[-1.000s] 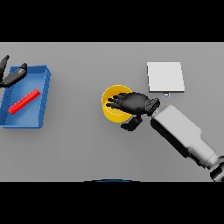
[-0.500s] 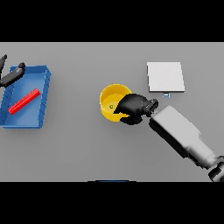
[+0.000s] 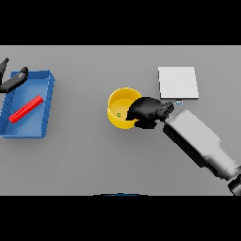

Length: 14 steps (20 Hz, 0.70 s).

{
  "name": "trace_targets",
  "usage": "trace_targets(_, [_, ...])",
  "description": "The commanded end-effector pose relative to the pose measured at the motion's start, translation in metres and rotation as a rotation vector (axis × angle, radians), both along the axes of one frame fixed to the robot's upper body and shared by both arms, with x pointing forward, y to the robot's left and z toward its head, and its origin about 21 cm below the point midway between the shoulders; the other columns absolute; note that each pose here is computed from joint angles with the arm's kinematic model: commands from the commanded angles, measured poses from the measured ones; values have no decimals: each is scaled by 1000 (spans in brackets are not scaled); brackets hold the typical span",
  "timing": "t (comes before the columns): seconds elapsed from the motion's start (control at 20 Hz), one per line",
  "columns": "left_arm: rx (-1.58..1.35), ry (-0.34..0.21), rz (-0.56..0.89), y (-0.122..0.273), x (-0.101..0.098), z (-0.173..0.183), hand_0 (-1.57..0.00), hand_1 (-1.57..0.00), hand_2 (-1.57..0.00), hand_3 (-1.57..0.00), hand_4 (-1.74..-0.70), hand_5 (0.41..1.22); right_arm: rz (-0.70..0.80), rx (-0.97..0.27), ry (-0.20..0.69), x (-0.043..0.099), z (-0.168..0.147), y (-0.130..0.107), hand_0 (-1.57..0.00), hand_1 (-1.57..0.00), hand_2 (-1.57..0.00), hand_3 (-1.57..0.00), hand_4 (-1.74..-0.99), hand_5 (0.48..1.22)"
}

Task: Pick up the red beaker and tilt it to pour out 1 green nut into yellow bowl. Pick up the yellow bowl and place it on the metallic measuring scale.

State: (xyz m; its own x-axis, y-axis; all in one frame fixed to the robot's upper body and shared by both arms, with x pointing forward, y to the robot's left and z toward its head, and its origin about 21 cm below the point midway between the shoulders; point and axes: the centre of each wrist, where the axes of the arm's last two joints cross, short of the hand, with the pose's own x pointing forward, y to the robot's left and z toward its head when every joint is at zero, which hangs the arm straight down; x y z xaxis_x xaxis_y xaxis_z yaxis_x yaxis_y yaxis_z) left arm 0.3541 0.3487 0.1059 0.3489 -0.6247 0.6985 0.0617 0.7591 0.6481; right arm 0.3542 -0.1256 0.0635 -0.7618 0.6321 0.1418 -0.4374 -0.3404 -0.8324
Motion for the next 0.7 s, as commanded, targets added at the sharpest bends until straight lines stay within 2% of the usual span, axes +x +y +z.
trace_targets(0.0, [3, 7, 1, 1, 1, -2, 1, 1, 1, 1, -778, 704, -10, 2, 3, 0, 6, -2, -1522, -1520, -1415, -1185, -1724, 1209])
trace_targets(0.25, [-2, -5, -6, -4, 0, -1, 1, 1, 1, 1, -776, 702, -51, -5, -28, -2, 35, -8, -1555, -1554, -1491, -1153, -1735, 1217])
trace_targets(0.35, [-14, -5, -5, -1, -1, -1, 1, 1, 1, 1, -782, 702, -80, -18, -60, -5, 41, -15, -1561, -1560, -1433, -1215, -1737, 1219])
trace_targets(0.5, [-28, -13, -6, -2, 1, 4, 1, 1, 1, 1, -798, 702, -102, -22, -90, -6, 49, -14, -1566, -1566, -1491, -1182, -1739, 1219])
trace_targets(0.65, [-32, -5, 11, 0, 0, 3, 1, 1, 1, 1, -806, 703, -157, -13, -111, 1, 61, -28, -1530, -1568, -1518, -1177, -1740, 1220])
